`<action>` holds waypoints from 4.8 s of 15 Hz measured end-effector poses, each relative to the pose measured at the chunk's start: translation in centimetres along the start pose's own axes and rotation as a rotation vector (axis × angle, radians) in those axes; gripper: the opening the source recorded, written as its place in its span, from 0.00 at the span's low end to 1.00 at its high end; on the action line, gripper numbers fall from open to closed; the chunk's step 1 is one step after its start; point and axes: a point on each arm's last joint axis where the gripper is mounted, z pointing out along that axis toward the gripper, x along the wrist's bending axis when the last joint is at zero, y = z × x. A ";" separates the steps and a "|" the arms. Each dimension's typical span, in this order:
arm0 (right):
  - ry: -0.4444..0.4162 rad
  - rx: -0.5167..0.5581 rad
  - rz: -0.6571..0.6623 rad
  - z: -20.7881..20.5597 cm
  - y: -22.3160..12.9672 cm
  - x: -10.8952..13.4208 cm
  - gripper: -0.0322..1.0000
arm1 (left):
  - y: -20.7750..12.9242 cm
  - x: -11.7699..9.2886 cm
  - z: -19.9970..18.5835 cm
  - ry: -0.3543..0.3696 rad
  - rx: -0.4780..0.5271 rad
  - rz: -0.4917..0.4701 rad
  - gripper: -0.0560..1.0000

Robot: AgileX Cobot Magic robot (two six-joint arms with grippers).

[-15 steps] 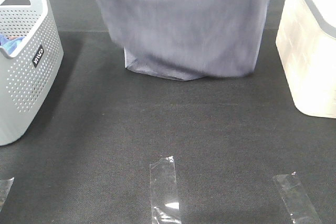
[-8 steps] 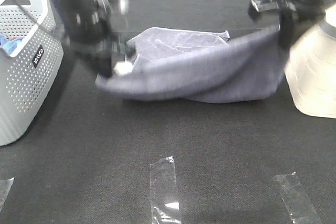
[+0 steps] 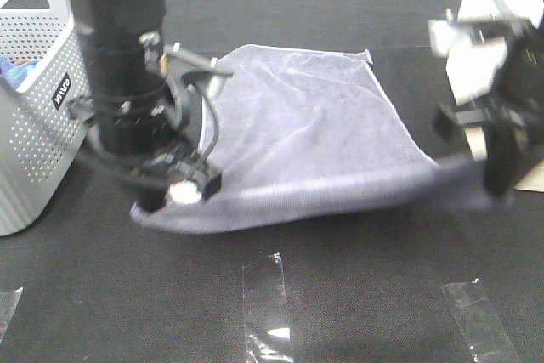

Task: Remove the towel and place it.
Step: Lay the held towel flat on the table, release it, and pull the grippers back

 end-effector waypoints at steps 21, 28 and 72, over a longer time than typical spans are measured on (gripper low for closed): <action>0.114 0.210 0.140 6.6 -12.4 0.4 0.03 | -8.7 -12.0 2.3 -0.246 0.089 0.122 0.05; 0.151 0.225 0.143 6.9 -12.6 0.7 0.03 | -11.7 -11.5 4.8 -0.221 0.259 0.100 0.05; 0.138 -0.176 0.042 -1.7 -2.6 1.1 0.53 | 5.2 11.6 1.6 0.021 -0.607 -0.429 0.66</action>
